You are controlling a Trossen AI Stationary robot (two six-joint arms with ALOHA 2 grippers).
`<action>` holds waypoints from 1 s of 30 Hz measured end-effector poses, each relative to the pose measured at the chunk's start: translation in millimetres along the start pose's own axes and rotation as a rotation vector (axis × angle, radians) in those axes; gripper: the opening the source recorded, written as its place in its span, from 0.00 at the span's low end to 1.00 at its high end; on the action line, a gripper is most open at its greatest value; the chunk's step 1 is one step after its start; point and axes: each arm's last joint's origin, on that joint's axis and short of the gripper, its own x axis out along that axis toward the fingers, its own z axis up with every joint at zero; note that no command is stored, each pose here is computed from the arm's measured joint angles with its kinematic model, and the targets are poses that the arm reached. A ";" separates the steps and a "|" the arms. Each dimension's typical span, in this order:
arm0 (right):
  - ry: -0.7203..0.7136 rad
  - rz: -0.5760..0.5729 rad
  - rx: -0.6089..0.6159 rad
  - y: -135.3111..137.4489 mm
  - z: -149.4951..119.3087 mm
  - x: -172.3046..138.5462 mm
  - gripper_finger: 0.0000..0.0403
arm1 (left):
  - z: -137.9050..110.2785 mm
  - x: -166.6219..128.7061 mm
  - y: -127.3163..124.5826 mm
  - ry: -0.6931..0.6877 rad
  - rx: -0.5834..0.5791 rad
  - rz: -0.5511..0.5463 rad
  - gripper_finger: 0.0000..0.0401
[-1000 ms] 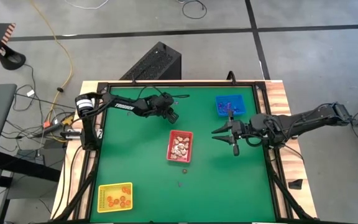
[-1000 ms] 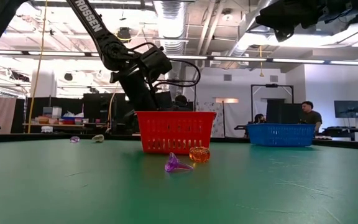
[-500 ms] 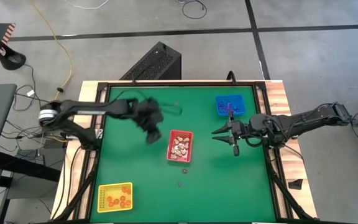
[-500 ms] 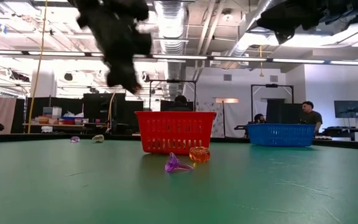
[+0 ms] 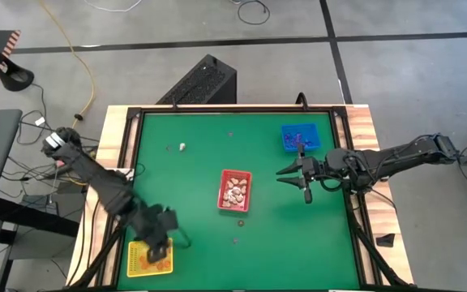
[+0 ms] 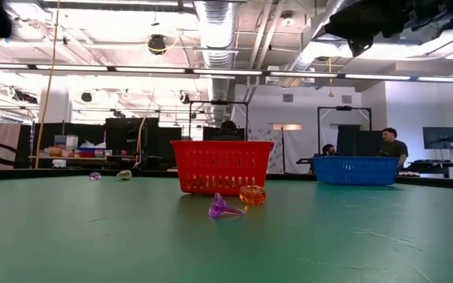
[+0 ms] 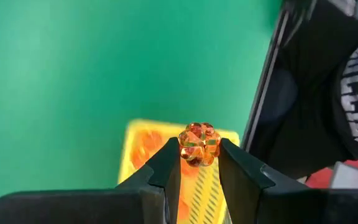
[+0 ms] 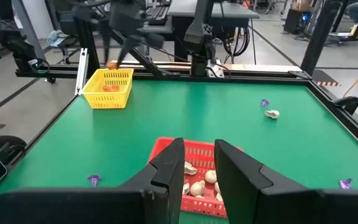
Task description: Sort Halloween decoration
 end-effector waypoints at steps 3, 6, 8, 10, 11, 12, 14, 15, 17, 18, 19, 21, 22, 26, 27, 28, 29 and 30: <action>-0.009 -0.001 0.001 -0.3 0.9 0.0 0.30 | -23.2 5.6 -10.5 0.012 -0.040 0.027 0.21; -0.044 -0.008 0.006 -1.5 4.3 0.0 0.30 | -37.0 11.1 -15.1 0.012 -0.099 0.041 0.21; -0.071 -0.007 0.009 -1.5 6.9 -0.1 0.30 | -44.7 15.8 -15.6 0.048 -0.148 0.052 0.21; -0.089 -0.007 0.010 -1.4 8.6 -0.2 0.30 | -52.2 21.3 -15.7 0.118 -0.203 0.060 0.21; -0.093 -0.007 0.010 -1.4 9.0 -0.3 0.30 | -55.8 24.4 -15.4 0.153 -0.227 0.073 0.21; -0.095 -0.006 0.010 -1.4 9.2 -0.3 0.30 | -59.0 27.8 -14.8 0.179 -0.246 0.098 0.21; -0.096 -0.007 0.009 -1.4 9.3 -0.3 0.30 | -64.4 33.6 -13.0 0.210 -0.268 0.146 0.21; -0.099 -0.007 0.000 -1.4 9.6 -0.3 0.30 | -66.4 36.8 -12.3 0.220 -0.274 0.168 0.21; -0.103 -0.008 -0.012 -1.4 10.0 -0.4 0.30 | -68.4 44.1 -10.1 0.245 -0.280 0.212 0.21; -0.105 -0.008 -0.013 -1.4 10.2 -0.4 0.30 | -69.4 47.1 -9.0 0.259 -0.282 0.231 0.21; -0.106 -0.007 -0.013 -1.3 10.3 -0.4 0.30 | -70.3 49.1 -7.9 0.275 -0.284 0.248 0.21; -0.106 -0.007 -0.015 -1.3 10.3 -0.4 0.30 | -71.0 52.3 -6.0 0.304 -0.297 0.275 0.21; -0.106 -0.007 -0.015 -1.3 10.3 -0.4 0.30 | -71.3 53.2 -4.6 0.318 -0.303 0.291 0.21; -0.106 -0.008 -0.018 -1.4 10.3 -0.4 0.30 | -69.2 53.0 -1.8 0.330 -0.318 0.313 0.21; -0.106 -0.008 -0.018 -1.4 10.3 -0.4 0.30 | -68.5 53.0 -1.3 0.329 -0.321 0.316 0.21; -0.106 -0.008 -0.018 -1.4 10.3 -0.4 0.30 | -67.9 52.9 -0.7 0.330 -0.325 0.320 0.21; -0.106 -0.008 -0.018 -1.4 10.3 -0.4 0.30 | -67.6 52.8 -0.3 0.331 -0.327 0.323 0.21; -0.106 -0.008 -0.018 -1.4 10.3 -0.4 0.30 | -67.2 52.8 -0.1 0.333 -0.329 0.323 0.21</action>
